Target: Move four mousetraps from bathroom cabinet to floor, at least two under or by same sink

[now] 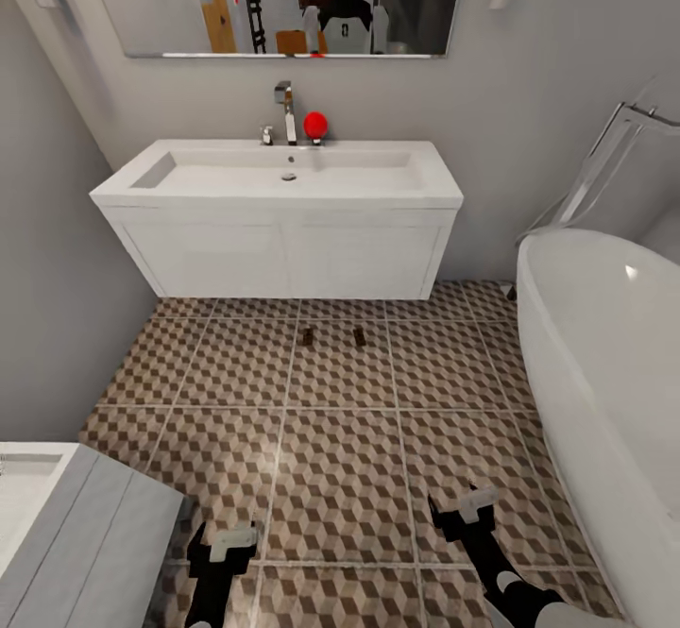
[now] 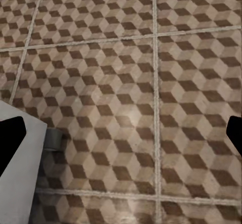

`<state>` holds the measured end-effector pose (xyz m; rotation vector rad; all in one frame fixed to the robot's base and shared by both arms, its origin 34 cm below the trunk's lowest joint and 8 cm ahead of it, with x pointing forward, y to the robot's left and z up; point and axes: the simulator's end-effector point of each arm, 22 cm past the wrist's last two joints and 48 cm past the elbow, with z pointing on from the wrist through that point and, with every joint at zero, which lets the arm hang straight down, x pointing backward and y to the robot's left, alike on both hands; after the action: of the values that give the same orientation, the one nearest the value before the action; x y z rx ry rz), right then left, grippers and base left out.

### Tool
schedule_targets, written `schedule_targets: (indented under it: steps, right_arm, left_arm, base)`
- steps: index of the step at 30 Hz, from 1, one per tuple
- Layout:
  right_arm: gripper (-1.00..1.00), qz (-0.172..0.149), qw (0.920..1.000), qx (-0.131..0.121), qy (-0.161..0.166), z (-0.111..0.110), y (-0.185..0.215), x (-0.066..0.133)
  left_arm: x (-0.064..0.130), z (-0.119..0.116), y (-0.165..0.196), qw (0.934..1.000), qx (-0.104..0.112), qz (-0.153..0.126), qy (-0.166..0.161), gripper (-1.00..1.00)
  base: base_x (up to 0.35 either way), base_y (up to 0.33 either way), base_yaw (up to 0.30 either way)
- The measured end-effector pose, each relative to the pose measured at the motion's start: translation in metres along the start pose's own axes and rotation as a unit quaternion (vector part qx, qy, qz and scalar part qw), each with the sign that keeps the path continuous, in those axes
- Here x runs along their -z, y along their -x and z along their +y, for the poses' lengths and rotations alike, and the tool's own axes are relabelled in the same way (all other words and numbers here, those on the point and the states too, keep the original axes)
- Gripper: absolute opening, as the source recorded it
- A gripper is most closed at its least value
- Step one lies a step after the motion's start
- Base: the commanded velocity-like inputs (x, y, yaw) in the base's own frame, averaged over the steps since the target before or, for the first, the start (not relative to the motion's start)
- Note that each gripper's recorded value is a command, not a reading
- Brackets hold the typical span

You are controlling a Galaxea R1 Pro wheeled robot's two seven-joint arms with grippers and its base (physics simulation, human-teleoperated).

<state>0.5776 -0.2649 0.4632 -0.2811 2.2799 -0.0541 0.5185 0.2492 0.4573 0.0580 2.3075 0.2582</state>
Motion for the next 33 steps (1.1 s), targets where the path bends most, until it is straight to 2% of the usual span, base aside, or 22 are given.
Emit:
schedule_targets:
  steps: [3,4,8,15,21,26,33]
  right_arm:
    - [1.00,0.006,1.0000,0.000,0.000,-0.001,-0.005,0.009]
    - [1.00,0.016,0.9999,0.000,-0.001,-0.003,-0.018,0.018]
    - [1.00,0.032,0.9995,0.002,-0.002,-0.006,-0.034,0.034]
    - [1.00,0.044,0.9990,0.000,-0.005,-0.009,-0.039,0.051]
    - [1.00,0.049,0.9987,-0.011,-0.013,-0.012,-0.037,0.061]
    - [1.00,0.066,0.9970,-0.030,-0.025,-0.013,-0.050,0.078]
    - [1.00,0.076,0.9948,-0.053,-0.041,-0.018,-0.052,0.092]
  left_arm:
    - [0.011,0.004,-0.009,1.0000,-0.002,0.007,0.000,1.00]
    - [0.022,0.013,-0.021,0.9999,-0.003,0.012,0.004,1.00]
    - [0.042,0.025,-0.038,0.9997,-0.009,0.021,0.006,1.00]
    - [0.069,0.034,-0.056,0.9991,-0.015,0.040,0.006,1.00]
    - [0.084,0.042,-0.057,0.9990,-0.016,0.040,0.008,1.00]
    - [0.094,0.048,-0.053,0.9993,-0.015,0.033,0.010,1.00]
    - [0.104,0.052,-0.047,0.9993,-0.015,0.033,0.010,1.00]
  base:
    - [0.000,0.000,0.000]
    - [0.000,0.000,0.000]
    - [0.000,0.000,0.000]
    - [0.000,0.000,0.000]
    - [0.000,0.000,0.000]
    - [0.000,0.000,0.000]
    - [0.000,0.000,0.000]
